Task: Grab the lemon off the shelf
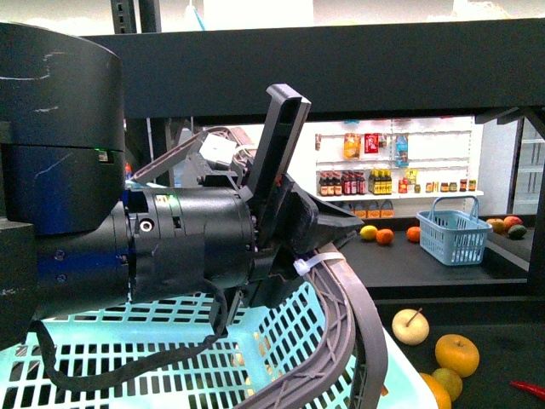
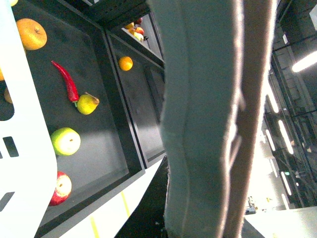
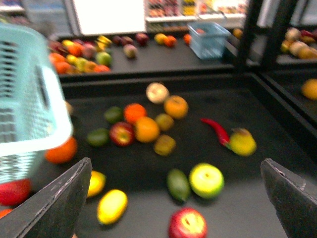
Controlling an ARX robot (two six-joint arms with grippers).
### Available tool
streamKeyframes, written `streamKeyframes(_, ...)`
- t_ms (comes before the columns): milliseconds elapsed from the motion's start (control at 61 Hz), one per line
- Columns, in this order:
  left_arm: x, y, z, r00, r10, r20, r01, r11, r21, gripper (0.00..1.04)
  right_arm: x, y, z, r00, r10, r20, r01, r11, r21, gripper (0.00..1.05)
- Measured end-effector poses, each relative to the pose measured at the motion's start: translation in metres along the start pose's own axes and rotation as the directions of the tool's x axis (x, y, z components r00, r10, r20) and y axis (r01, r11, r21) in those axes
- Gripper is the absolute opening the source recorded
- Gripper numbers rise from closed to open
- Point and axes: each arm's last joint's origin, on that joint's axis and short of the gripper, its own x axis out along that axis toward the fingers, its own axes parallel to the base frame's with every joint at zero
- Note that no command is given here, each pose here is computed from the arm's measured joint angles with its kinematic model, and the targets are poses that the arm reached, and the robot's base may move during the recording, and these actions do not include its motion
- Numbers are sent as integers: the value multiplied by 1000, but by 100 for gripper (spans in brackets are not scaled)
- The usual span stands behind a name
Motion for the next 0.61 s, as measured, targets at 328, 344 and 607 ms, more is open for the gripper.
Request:
streamKeyframes(328, 0, 0, 0, 1000, 3, 5, -3, 1000, 2, 8, 79, -21, 7, 931, 86, -356, -46, 992, 119, 102)
streamKeyframes(344, 0, 0, 0, 1000, 4, 6, -4, 1000, 2, 8, 83, -22, 7, 926, 85, -368, -43, 992, 121, 102)
streamKeyframes(607, 0, 0, 0, 1000, 3, 3, -3, 1000, 0, 8, 169, -13, -32, 771, 96, -630, 16, 985, 169, 102)
